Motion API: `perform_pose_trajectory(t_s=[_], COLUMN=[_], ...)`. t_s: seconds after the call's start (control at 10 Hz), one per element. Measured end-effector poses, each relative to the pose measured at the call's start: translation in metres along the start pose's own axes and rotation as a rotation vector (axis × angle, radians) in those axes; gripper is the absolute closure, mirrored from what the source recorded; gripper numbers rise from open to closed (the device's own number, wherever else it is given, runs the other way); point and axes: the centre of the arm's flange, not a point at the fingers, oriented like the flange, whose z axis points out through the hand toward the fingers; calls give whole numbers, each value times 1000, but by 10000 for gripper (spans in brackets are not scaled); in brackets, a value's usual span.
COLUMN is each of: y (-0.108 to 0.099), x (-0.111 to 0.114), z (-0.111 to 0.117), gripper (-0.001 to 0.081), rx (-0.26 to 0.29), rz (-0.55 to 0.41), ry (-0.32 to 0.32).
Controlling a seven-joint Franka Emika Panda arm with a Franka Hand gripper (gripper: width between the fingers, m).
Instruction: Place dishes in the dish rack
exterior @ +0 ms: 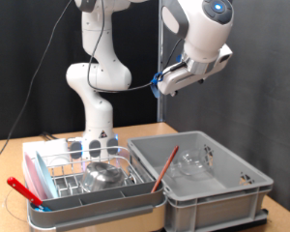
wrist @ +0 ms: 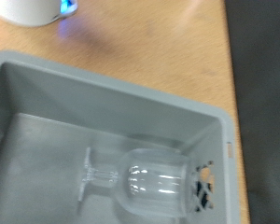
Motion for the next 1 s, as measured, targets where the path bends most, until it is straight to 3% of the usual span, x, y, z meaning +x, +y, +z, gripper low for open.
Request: perform_pose_trajectory(t_s=[0.2, 0.4, 0.6, 1.0], y=[-3, 2, 8, 17], x=[0, 5, 27, 85], z=[6, 6, 9, 23], gripper=[-5, -5, -5, -5], rx=[11, 33, 83, 176], rz=[16, -167, -349, -400], ry=[-5, -47, -121, -306])
